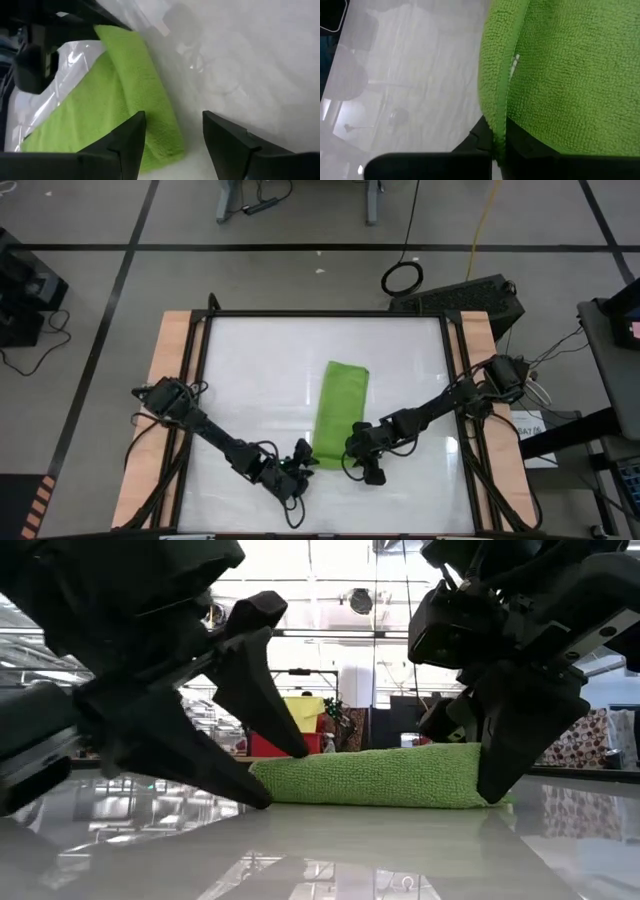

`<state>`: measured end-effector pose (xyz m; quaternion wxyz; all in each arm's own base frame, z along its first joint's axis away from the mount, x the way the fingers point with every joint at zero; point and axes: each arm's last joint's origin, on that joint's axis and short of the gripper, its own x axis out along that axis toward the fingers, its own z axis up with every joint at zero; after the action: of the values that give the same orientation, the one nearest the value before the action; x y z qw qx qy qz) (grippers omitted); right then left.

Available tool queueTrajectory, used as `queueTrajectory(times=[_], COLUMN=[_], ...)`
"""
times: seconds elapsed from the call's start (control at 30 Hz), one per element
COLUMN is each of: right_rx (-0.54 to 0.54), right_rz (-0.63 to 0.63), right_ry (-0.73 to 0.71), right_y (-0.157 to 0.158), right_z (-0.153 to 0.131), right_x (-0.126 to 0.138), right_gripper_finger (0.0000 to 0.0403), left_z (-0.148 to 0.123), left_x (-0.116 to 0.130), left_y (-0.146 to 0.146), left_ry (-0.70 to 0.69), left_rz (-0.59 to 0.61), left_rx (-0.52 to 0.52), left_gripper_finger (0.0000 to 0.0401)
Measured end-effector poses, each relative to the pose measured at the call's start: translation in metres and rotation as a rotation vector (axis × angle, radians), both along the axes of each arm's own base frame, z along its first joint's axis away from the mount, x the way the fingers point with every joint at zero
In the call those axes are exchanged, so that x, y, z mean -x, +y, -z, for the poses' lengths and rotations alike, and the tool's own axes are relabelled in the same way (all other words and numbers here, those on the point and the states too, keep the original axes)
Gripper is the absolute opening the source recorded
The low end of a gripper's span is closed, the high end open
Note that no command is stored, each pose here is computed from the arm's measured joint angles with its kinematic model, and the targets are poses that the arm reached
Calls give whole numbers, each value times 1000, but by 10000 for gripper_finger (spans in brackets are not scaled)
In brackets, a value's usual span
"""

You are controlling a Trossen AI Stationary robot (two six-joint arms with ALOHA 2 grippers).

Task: Roll towel
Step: Roll the green towel on the table

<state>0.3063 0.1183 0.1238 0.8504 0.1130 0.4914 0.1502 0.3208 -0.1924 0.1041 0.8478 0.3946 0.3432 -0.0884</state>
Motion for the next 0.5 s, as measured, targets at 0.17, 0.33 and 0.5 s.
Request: queueTrajectory(times=[0.17, 0.33, 0.5], right_rx=[-3, -7, -9], right_rz=[-1, 5, 7], right_ry=[-1, 1, 1], right_y=[0, 0, 0], right_z=[0, 0, 0], right_x=[0, 0, 0], right_gripper_finger=[0, 0, 0], left_z=[1, 4, 5], left_x=[-8, -12, -11], left_y=[14, 24, 25], left_ry=[3, 64, 82], left_rz=[-43, -21, -8], left_rx=[-1, 56, 51], left_gripper_finger=[198, 188, 141])
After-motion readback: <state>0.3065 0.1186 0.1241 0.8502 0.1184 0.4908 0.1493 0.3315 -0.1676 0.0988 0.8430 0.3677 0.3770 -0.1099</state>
